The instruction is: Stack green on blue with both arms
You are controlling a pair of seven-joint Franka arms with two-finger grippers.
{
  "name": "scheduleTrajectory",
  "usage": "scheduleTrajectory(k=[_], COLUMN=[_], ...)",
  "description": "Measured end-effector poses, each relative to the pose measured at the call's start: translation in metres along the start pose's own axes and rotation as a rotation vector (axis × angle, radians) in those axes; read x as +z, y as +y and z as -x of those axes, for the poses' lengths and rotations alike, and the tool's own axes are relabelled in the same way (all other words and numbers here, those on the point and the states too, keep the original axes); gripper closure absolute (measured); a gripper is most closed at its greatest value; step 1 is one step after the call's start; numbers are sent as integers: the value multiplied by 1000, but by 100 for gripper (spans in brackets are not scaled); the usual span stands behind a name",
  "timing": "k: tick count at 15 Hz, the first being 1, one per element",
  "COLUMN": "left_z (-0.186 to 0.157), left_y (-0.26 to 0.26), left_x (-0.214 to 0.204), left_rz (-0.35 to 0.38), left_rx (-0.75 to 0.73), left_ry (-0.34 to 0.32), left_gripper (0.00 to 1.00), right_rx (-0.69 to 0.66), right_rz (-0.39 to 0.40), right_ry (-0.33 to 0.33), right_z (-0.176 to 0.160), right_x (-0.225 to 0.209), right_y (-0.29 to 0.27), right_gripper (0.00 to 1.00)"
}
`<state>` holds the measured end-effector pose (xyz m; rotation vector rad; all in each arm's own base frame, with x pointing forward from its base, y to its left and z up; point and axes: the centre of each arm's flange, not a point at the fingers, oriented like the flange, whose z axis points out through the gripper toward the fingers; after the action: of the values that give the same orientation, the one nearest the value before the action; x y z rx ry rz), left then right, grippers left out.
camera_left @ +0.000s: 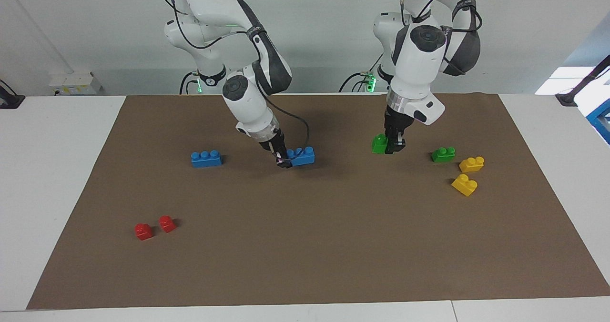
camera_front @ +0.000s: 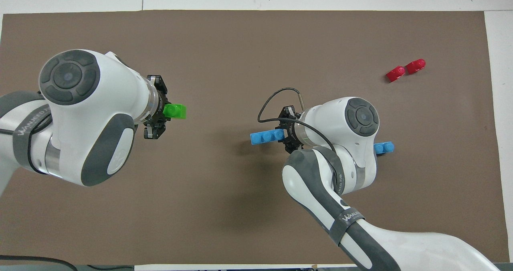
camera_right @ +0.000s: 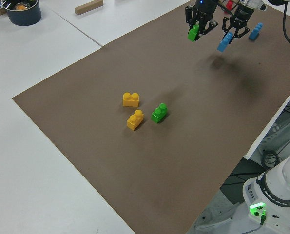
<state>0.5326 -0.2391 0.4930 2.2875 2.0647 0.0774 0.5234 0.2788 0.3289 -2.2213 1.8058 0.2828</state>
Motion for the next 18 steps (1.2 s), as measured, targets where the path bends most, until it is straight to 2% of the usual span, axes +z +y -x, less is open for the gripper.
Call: scheduleTrajectory(k=[8,18], left_z=[77,123], left_y=[-36,-56], left_x=[27,77], left_rz=[24,5], left_rx=[-27,-122], left_ry=[-26,-32], left_gripper=[66,66], right_rx=[-33,-62], right_rz=[14,25], right_ry=[19,23], right_z=[1,-3], right_x=[35,40], right_y=[9,12], right_gripper=[65,65])
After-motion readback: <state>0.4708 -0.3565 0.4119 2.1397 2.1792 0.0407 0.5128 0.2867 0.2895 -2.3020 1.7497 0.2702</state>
